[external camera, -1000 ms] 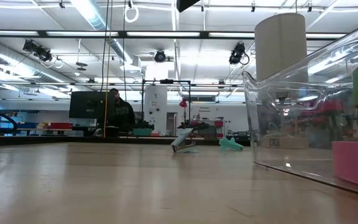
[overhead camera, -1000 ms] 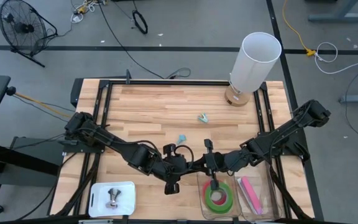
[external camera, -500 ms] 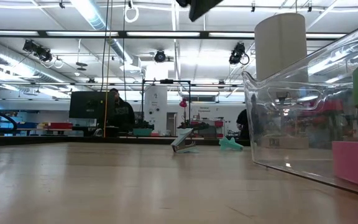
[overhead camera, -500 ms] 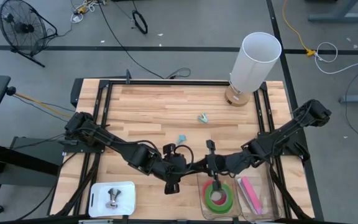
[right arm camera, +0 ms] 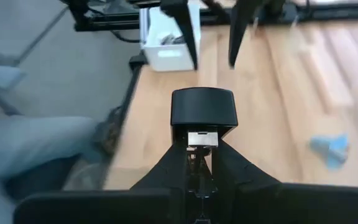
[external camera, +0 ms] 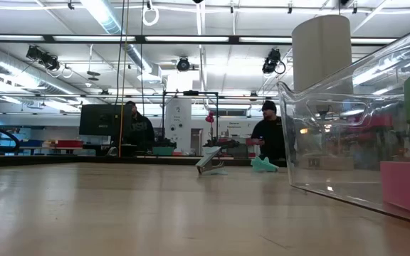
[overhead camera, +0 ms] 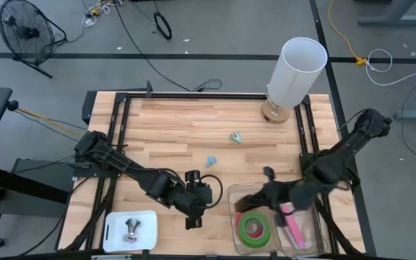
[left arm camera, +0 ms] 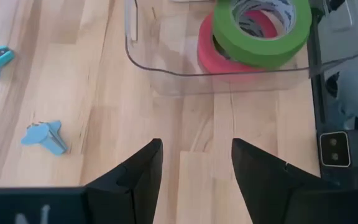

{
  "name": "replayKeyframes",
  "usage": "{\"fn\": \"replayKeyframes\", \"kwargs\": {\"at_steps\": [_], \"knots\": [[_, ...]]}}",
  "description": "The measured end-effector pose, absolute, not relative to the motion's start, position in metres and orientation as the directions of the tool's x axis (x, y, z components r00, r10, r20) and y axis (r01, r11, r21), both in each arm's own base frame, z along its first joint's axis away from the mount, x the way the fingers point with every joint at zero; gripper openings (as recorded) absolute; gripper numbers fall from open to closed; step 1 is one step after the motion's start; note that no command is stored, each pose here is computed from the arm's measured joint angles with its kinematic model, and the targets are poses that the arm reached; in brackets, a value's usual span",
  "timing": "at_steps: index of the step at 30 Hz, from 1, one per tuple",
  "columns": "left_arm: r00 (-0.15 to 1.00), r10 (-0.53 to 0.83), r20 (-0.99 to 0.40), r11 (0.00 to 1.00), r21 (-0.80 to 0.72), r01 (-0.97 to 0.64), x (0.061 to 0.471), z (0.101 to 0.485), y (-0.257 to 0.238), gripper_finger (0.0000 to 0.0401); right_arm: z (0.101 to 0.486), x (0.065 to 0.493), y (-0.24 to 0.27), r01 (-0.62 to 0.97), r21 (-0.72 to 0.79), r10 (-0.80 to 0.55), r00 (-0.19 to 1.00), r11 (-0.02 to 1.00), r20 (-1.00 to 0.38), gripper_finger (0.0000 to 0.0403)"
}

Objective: Pick and place Stapler, Stapler remover, tape
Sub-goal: Put the black stapler into the right transparent bin

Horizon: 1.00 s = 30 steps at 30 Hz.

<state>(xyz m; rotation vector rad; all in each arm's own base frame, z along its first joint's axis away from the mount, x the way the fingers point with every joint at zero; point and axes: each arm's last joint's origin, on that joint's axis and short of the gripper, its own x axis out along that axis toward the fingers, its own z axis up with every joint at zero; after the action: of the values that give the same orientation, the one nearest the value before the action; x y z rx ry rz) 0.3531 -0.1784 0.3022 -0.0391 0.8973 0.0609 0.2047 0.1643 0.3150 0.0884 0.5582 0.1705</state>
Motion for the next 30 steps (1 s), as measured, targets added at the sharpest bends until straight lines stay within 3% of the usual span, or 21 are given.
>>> {"fn": "replayKeyframes", "kwargs": {"at_steps": [9, 17, 22, 30], "knots": [[0.612, 0.041, -0.790, 0.997, -0.011, -0.081, 0.350, 0.301, -0.182, 0.0197, 0.324, 0.134, 0.158, 0.012, 0.288, 0.178, 0.763, 0.957, -0.621, 0.0038], [0.613, 0.043, -0.789, 0.996, -0.014, -0.088, 0.350, 0.301, -0.182, 0.0197, 0.309, 0.093, 0.151, 0.265, 0.275, 0.020, 0.685, 0.924, -0.728, 0.0038], [0.613, 0.043, -0.789, 0.994, -0.026, -0.103, 0.350, 0.301, -0.182, 0.0197, 0.304, 0.078, 0.153, 0.334, 0.299, 0.024, 0.630, 0.894, -0.776, 0.0038], [0.614, 0.040, -0.788, 0.993, -0.035, -0.109, 0.349, 0.301, -0.184, 0.0197, 0.285, 0.068, 0.159, 0.493, 0.159, -0.129, 0.500, 0.856, -0.856, 0.0038]]}}
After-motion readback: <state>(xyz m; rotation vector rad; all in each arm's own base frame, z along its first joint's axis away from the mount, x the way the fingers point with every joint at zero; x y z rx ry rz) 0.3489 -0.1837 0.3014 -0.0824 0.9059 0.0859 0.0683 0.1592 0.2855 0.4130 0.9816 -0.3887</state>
